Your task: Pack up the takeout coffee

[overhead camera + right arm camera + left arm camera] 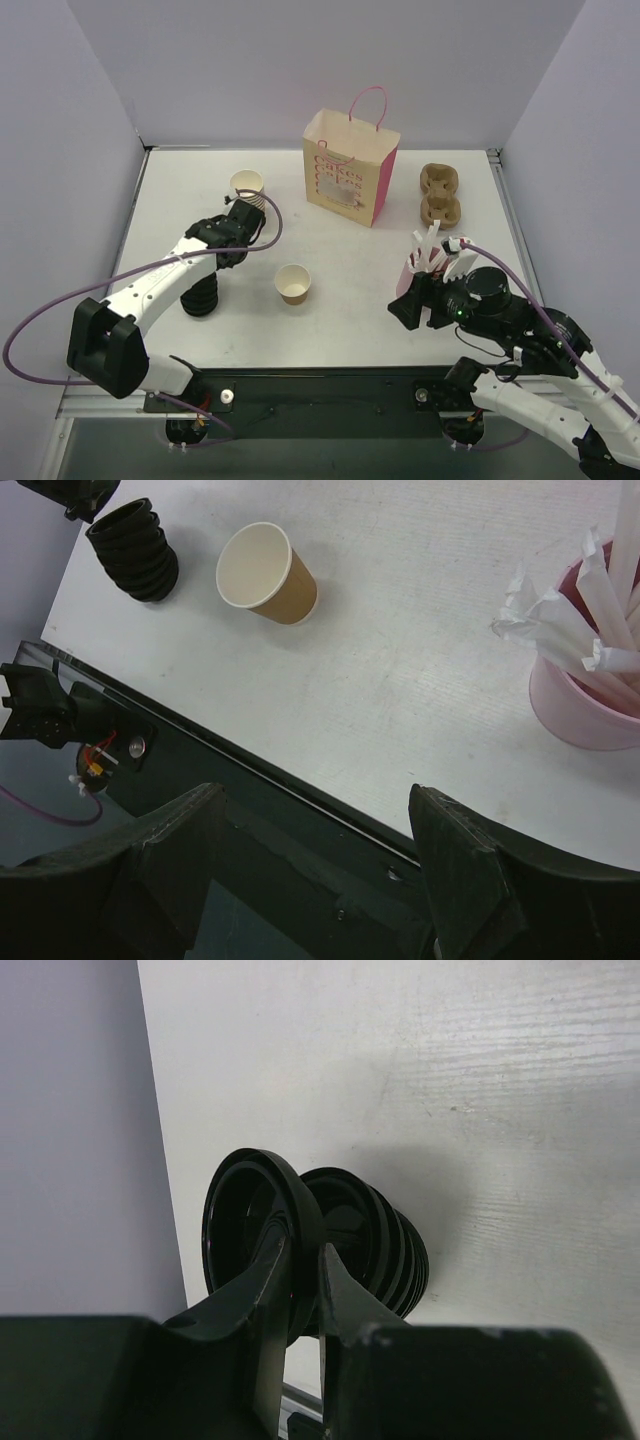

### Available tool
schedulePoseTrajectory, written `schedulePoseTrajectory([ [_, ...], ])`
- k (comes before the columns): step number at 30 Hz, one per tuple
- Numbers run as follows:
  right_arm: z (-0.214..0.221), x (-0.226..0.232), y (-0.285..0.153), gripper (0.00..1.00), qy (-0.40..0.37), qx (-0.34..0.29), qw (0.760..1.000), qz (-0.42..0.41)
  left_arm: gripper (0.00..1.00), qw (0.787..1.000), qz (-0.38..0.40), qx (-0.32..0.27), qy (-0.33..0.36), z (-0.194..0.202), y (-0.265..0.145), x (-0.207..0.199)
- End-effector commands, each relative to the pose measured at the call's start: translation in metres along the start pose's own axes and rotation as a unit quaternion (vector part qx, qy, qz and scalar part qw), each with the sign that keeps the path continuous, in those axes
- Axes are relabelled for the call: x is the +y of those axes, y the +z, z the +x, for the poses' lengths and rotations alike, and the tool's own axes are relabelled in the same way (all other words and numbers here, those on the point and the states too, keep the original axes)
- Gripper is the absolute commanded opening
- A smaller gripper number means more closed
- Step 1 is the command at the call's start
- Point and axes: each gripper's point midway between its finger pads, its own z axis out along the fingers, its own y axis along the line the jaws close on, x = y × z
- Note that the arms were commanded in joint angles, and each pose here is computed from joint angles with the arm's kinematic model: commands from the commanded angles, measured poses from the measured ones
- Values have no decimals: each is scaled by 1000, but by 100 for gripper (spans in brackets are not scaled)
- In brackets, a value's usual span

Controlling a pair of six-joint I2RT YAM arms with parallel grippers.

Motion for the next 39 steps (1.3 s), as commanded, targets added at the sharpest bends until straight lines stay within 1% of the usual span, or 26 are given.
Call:
schedulePoseTrajectory([
  [1, -14, 8, -3, 75, 1, -14, 1000, -7, 0, 999, 13, -30, -43, -31, -22, 6],
  [3, -20, 13, -3, 75, 2, -23, 1000, -15, 0, 995, 43, -52, -73, -48, -38, 7],
  [4, -22, 15, -3, 75, 3, -27, 999, -20, 0, 992, 79, -58, -82, -53, -45, -1],
  [7, -40, 27, -3, 75, 5, -56, 997, -43, 0, 974, 161, -98, -125, -77, -77, -8],
  [8, -50, 35, -1, 75, 5, -74, 996, -54, 0, 956, 230, -117, -142, -86, -97, -21],
  [10, -64, 41, -1, 74, 11, -96, 994, -60, 0, 926, 311, -141, -158, -95, -122, -37],
  [11, -74, 43, 4, 74, 19, -109, 992, -55, 0, 885, 391, -180, -179, -108, -155, -46],
  [12, -82, 44, 6, 74, 41, -120, 991, -49, 0, 861, 430, -194, -191, -111, -171, -51],
  [13, -87, 46, 8, 74, 55, -126, 989, -48, 0, 845, 459, -190, -199, -103, -173, -63],
  [14, -97, 48, 12, 74, 73, -137, 987, -42, 0, 789, 518, -237, -230, -116, -210, -58],
  [16, -107, 52, 18, 73, 121, -146, 981, -40, 0, 731, 566, -279, -261, -115, -241, -50],
  [17, -109, 54, 26, 73, 138, -144, 979, -32, 0, 688, 596, -293, -293, -119, -249, -53],
  [18, -112, 53, 30, 72, 154, -149, 976, -26, 0, 662, 617, -300, -301, -115, -257, -54],
  [19, -118, 59, 35, 71, 187, -157, 969, -37, 0, 642, 629, -308, -314, -113, -262, -52],
  [20, -113, 60, 46, 71, 199, -150, 968, -38, 0, 596, 647, -334, -338, -112, -274, -43],
  [21, -112, 64, 53, 70, 212, -146, 965, -50, 0, 577, 657, -342, -343, -110, -280, -41],
  [23, -124, 82, 60, 69, 249, -168, 949, -100, 0, 535, 669, -370, -361, -109, -294, -27],
  [24, -111, 80, 74, 68, 258, -158, 948, -102, 0, 529, 672, -366, -367, -105, -289, -31],
  [25, -122, 91, 73, 68, 268, -176, 937, -134, 0, 515, 677, -372, -373, -103, -292, -28],
  [26, -118, 94, 81, 67, 279, -171, 934, -139, 0, 487, 685, -384, -382, -104, -301, -19],
  [27, -111, 100, 87, 66, 278, -163, 935, -146, 0, 483, 688, -379, -387, -101, -296, -24],
  [29, -110, 110, 97, 66, 278, -159, 935, -154, 0, 461, 696, -388, -390, -100, -302, -19],
  [31, -107, 122, 100, 66, 272, -154, 936, -161, 0, 458, 697, -388, -393, -98, -299, -21],
  [32, -102, 124, 108, 66, 270, -144, 940, -154, 0, 449, 699, -393, -394, -98, -301, -19],
  [35, -100, 134, 115, 61, 276, -140, 938, -158, 0, 440, 704, -393, -396, -95, -301, -19],
  [39, -101, 138, 120, 48, 284, -145, 935, -153, 0, 438, 705, -391, -398, -93, -299, -21],
])
